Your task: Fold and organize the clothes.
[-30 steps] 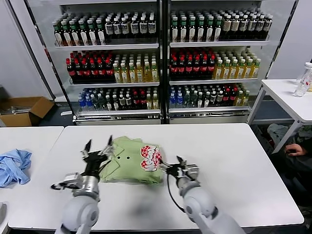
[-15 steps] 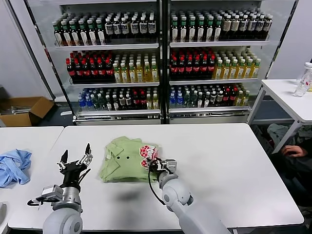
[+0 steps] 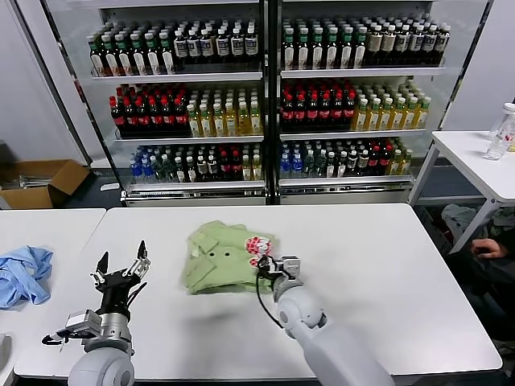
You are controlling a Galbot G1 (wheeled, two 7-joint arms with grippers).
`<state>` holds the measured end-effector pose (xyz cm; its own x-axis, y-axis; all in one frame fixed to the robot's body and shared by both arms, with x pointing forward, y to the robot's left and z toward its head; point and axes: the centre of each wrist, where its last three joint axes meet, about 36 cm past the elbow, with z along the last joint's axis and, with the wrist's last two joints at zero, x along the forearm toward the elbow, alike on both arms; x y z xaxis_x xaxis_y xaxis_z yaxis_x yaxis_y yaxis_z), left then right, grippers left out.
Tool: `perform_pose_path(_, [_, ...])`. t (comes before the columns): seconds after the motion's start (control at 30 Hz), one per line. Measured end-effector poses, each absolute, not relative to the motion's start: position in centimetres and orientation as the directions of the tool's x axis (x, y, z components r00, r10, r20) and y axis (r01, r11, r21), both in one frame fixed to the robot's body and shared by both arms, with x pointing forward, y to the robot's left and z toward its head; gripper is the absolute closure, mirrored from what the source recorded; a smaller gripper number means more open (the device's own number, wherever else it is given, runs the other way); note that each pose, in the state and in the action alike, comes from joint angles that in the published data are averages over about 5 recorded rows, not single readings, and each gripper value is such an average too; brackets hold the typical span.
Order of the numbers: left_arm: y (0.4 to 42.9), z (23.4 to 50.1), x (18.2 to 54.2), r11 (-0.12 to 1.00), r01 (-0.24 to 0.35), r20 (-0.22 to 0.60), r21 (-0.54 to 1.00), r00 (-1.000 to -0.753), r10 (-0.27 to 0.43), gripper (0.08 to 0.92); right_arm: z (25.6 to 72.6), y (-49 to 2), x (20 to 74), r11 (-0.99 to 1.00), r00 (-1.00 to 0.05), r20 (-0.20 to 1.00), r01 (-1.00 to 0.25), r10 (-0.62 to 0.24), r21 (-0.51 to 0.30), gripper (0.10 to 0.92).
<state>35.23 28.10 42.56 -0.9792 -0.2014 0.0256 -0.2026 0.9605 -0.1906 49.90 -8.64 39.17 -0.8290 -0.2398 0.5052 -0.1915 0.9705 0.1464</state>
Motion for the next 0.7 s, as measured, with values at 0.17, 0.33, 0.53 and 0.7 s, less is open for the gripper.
perform_pose_path(0.17, [27.9, 42.3, 35.3, 0.964, -0.196, 0.028, -0.180, -0.981, -0.194, 0.177, 39.6, -13.0, 50.7, 0.984, -0.852, 0.493, -0.149, -0.175, 0.093, 0.916])
perform_pose_path(0.33, [27.6, 41.9, 35.5, 0.966, -0.190, 0.032, -0.174, -0.982, -0.188, 0.177, 40.7, -18.2, 51.9, 0.994, -0.881, 0.462, -0.111, -0.104, 0.013, 0.899])
perform_pose_path(0.53, [27.2, 41.8, 35.7, 0.971, -0.177, 0.025, -0.160, -0.984, -0.175, 0.177, 42.2, -22.2, 52.2, 0.992, -0.917, 0.395, -0.100, -0.064, -0.072, 0.747])
perform_pose_path(0.7, [26.8, 41.9, 35.5, 0.977, -0.159, 0.015, -0.141, -0.987, -0.159, 0.177, 43.4, -24.0, 51.2, 0.988, -0.951, 0.303, -0.096, -0.056, -0.121, 0.600])
